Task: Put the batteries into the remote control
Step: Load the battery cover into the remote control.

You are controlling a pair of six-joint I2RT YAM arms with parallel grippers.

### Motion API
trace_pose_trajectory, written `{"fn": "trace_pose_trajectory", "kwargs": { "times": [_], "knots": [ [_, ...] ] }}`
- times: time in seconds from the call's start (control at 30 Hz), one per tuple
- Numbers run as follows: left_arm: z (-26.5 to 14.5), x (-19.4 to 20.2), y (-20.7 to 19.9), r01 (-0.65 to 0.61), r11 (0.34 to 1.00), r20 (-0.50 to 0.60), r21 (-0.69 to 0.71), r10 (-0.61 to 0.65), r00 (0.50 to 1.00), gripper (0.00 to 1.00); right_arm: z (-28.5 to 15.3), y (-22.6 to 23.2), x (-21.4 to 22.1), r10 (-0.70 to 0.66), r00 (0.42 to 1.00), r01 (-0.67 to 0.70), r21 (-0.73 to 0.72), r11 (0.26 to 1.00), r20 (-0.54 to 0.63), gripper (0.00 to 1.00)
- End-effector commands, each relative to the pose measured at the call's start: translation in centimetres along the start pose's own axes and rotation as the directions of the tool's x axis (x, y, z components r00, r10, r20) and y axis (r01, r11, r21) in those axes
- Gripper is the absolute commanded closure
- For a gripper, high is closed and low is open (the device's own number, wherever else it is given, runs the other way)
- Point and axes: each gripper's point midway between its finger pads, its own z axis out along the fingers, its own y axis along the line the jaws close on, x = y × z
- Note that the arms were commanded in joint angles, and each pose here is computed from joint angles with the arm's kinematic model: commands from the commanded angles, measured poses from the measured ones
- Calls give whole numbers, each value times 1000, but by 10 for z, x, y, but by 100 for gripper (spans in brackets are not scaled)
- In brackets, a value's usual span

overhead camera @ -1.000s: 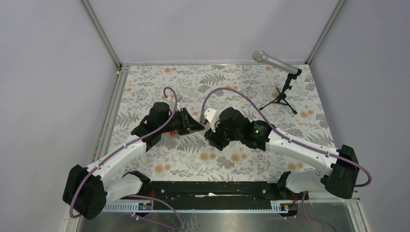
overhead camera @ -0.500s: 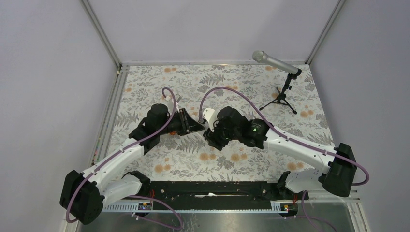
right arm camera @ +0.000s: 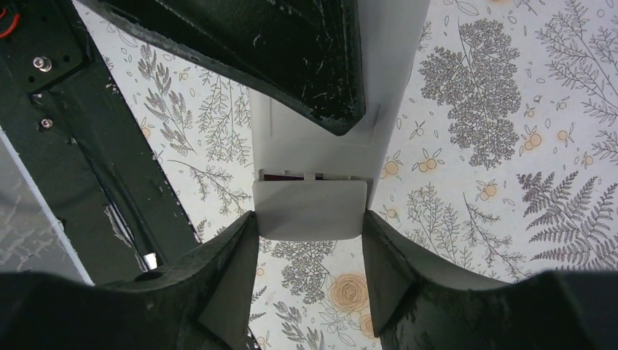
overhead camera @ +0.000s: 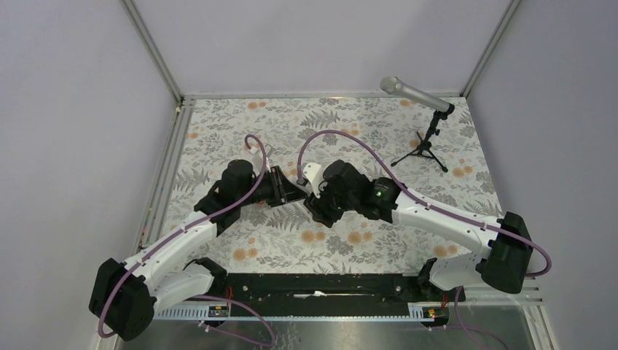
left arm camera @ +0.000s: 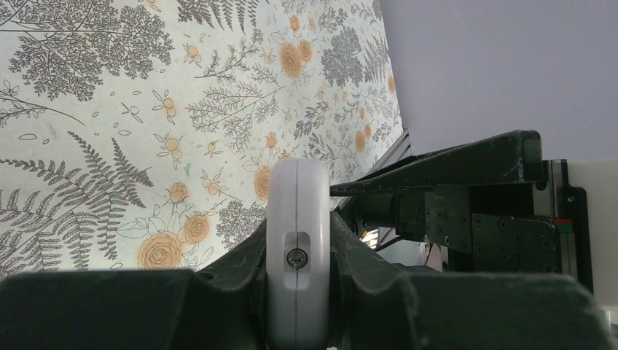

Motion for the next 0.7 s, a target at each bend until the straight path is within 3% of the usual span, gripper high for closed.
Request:
{"fn": "trace_pose_trajectory", "kwargs": {
  "times": [0.0,0.67],
  "knots": [
    [-7,-9,-31,-97,987,56,125,90,994,100,-2,2,-21,24,999,-24,-2,1000,37,56],
    [-11,-10,-32,-86,991,53,100,81,995,100,9,-11,-23,113,994,-112,84,990,-11,57]
  ]
}}
